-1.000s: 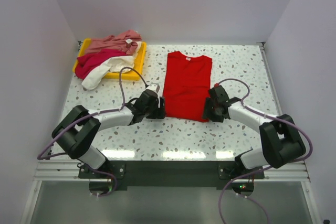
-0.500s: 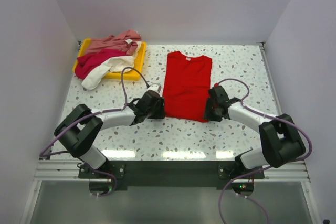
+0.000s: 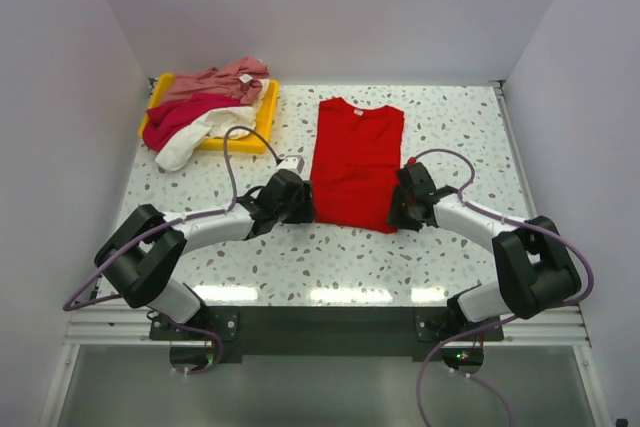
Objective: Fold and stack the t-shirts
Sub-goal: Fold the tshirt
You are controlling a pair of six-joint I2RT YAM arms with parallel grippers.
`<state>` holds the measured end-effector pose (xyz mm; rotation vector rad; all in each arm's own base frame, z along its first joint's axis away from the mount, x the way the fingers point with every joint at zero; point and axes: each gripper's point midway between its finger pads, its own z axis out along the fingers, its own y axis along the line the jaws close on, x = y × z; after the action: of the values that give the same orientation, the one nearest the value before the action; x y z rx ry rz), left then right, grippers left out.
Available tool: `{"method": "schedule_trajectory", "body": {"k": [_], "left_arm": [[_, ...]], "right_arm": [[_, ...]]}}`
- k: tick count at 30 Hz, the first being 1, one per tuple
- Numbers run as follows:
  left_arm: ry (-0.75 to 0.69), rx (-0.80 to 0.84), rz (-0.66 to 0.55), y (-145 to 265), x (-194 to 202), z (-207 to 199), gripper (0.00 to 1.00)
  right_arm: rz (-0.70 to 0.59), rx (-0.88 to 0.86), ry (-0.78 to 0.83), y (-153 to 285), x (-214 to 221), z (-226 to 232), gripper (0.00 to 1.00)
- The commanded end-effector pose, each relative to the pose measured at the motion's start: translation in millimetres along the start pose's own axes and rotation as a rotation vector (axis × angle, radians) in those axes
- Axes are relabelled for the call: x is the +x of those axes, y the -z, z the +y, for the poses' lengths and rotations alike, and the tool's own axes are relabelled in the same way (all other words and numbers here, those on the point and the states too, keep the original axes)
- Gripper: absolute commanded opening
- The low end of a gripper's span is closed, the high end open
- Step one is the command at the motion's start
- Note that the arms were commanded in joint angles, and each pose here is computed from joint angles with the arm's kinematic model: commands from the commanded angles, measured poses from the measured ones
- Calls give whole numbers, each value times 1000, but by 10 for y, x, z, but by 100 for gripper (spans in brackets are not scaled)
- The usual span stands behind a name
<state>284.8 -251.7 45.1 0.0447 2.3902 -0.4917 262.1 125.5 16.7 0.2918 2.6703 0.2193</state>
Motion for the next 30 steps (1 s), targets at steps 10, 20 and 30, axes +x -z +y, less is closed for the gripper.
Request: {"method": "schedule_trajectory", "body": {"k": [10,20,30], "left_arm": [[27,-79,9,-175,58,120,51],[20,-55,19,-195,96,76,32],[18,-34,42,-211,188,40,12]], "right_arm": [[73,14,3,-75,268,-95,38],[75,15,11,-83,270,-93,33],[93,10,19,-91,340,-81,18]]}}
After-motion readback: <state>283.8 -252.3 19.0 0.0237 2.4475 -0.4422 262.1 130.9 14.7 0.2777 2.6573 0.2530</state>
